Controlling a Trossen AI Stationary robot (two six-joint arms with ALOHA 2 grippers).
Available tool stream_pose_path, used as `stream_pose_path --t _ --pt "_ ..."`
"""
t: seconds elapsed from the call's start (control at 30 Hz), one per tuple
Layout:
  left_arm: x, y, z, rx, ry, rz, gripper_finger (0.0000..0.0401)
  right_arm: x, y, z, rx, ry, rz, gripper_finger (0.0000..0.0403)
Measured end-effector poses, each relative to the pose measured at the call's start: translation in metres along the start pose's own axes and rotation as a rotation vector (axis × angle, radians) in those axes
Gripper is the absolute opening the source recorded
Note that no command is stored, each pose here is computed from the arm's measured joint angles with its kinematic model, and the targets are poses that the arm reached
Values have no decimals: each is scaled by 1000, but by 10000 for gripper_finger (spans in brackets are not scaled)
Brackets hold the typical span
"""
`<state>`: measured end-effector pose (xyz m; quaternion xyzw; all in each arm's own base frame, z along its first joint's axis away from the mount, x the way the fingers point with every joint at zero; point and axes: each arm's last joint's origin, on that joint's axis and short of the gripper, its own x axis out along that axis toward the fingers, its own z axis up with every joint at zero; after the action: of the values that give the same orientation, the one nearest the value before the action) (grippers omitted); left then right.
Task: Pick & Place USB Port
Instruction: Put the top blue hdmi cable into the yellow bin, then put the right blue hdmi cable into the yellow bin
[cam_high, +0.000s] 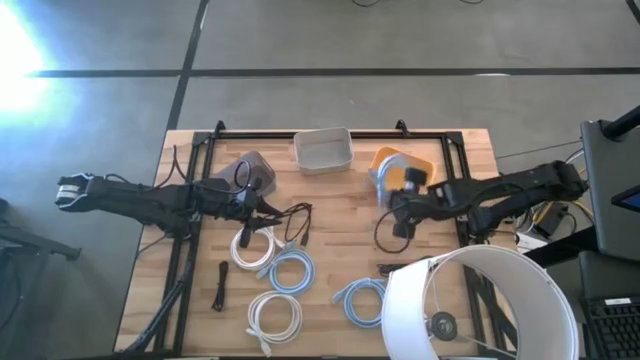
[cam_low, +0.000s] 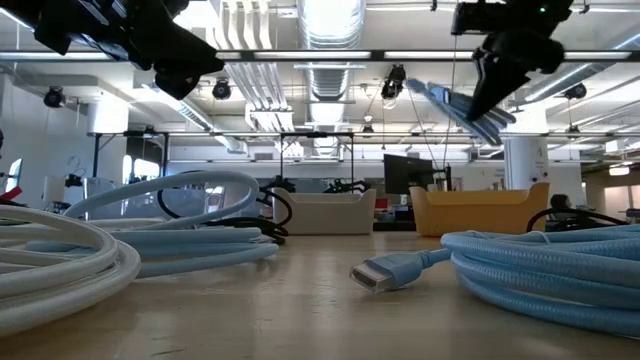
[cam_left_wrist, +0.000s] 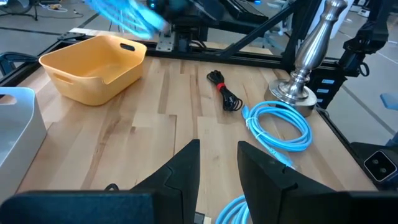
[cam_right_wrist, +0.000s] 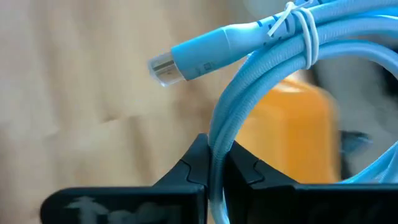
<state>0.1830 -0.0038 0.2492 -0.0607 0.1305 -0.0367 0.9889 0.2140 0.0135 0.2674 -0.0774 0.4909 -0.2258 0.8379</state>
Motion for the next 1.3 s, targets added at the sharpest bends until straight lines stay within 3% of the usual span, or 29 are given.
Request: stream_pose_path --t 0.1,0.27,0.4,0.67,0.83,1.0,1.3 --pt "0 0 0 0 0 0 112 -1 -12 -4 87 3 -64 19" --pt "0 0 0 0 0 0 112 6 -23 -18 187 113 -69 29" --pt "0 0 0 0 0 0 113 15 -23 -24 199 206 -50 31" --pt "0 0 0 0 0 0 113 26 -16 -23 184 255 -57 40" --pt "0 0 0 0 0 1 112 31 -14 -22 145 270 -74 69" --pt "0 0 0 0 0 1 112 36 -15 -21 106 258 -170 106" --pt "0 0 0 0 0 1 110 37 -16 -20 116 255 -177 147"
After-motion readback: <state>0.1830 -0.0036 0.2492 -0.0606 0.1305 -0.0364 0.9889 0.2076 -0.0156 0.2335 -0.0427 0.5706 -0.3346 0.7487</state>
